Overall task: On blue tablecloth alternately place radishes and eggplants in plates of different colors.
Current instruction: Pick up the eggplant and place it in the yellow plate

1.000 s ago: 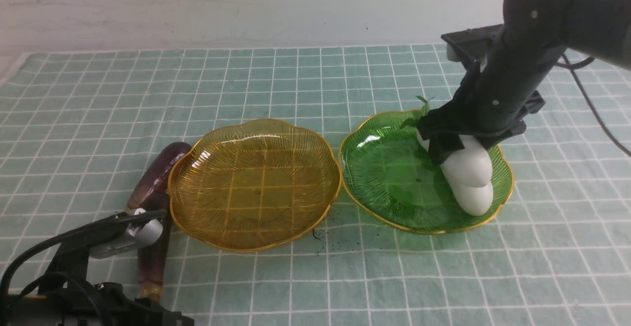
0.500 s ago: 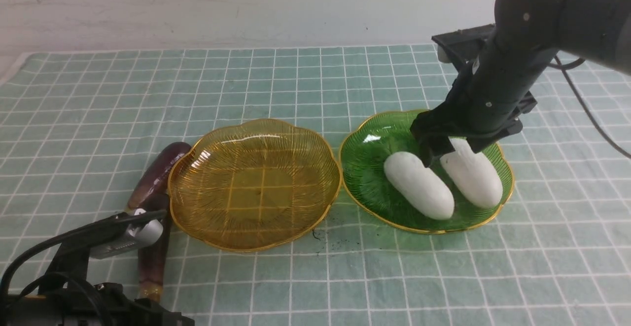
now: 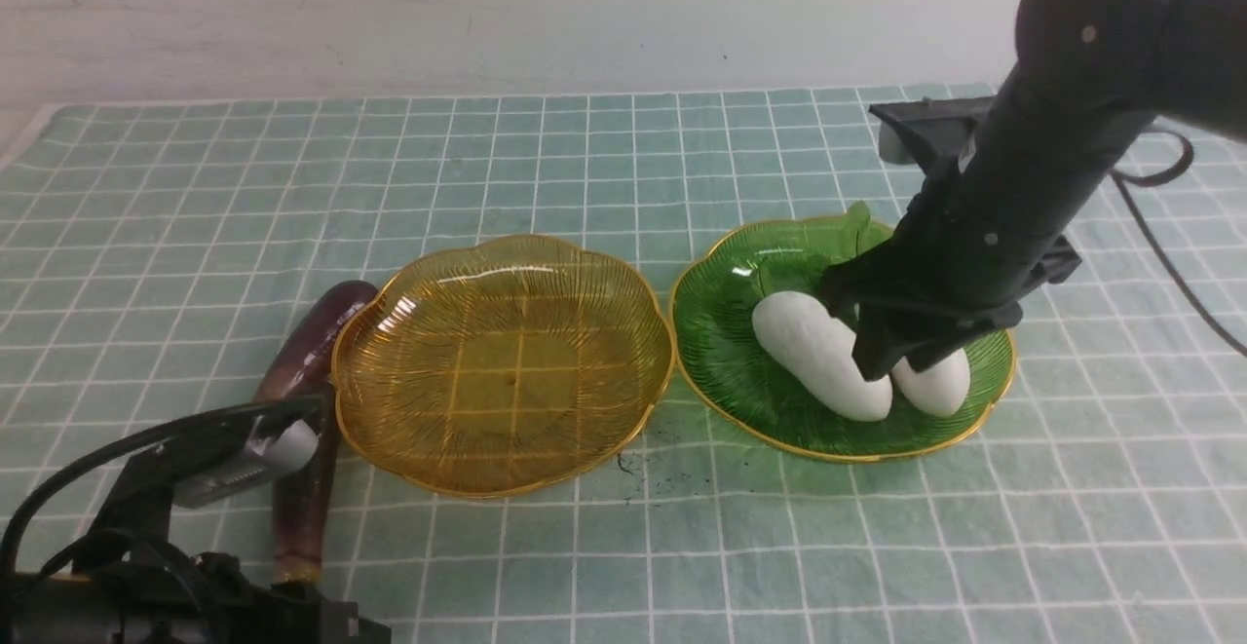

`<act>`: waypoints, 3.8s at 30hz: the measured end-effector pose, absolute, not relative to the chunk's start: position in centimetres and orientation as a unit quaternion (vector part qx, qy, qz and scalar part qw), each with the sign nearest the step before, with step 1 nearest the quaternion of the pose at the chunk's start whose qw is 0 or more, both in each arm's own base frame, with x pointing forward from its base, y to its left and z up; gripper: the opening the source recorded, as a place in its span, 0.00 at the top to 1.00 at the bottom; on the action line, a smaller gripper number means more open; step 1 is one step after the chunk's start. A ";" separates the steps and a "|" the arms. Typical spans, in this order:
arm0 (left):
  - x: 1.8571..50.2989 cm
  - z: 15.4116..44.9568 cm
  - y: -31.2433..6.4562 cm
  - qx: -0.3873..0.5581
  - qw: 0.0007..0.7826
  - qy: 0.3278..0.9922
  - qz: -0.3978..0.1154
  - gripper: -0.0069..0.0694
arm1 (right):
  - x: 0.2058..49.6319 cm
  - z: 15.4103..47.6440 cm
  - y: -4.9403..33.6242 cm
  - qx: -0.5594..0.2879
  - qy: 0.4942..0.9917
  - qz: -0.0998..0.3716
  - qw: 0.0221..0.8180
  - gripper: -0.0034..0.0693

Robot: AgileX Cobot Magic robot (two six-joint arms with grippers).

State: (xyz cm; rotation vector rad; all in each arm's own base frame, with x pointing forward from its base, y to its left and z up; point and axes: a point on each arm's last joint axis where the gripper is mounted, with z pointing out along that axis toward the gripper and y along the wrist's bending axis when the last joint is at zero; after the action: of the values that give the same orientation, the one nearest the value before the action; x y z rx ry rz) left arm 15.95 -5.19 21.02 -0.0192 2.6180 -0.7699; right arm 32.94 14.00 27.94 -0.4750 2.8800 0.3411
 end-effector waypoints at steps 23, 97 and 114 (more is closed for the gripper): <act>21.9 23.8 -1.4 -0.123 0.242 0.960 -0.072 0.42 | 13.5 32.8 5.8 -0.219 0.928 0.080 0.291 0.97; 34.4 24.6 -9.6 0.086 0.070 0.973 -0.204 0.61 | 14.8 31.4 6.1 -0.215 0.919 0.074 0.321 0.97; 37.8 21.0 -12.7 0.103 0.076 0.971 -0.201 0.28 | 14.8 31.4 6.2 -0.214 0.919 0.078 0.321 0.97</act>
State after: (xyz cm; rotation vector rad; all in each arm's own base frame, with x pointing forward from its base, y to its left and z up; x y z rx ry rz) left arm 37.80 -12.66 20.97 0.3085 2.9116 -0.6018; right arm 14.82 6.16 31.36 -0.5613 2.4153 0.2044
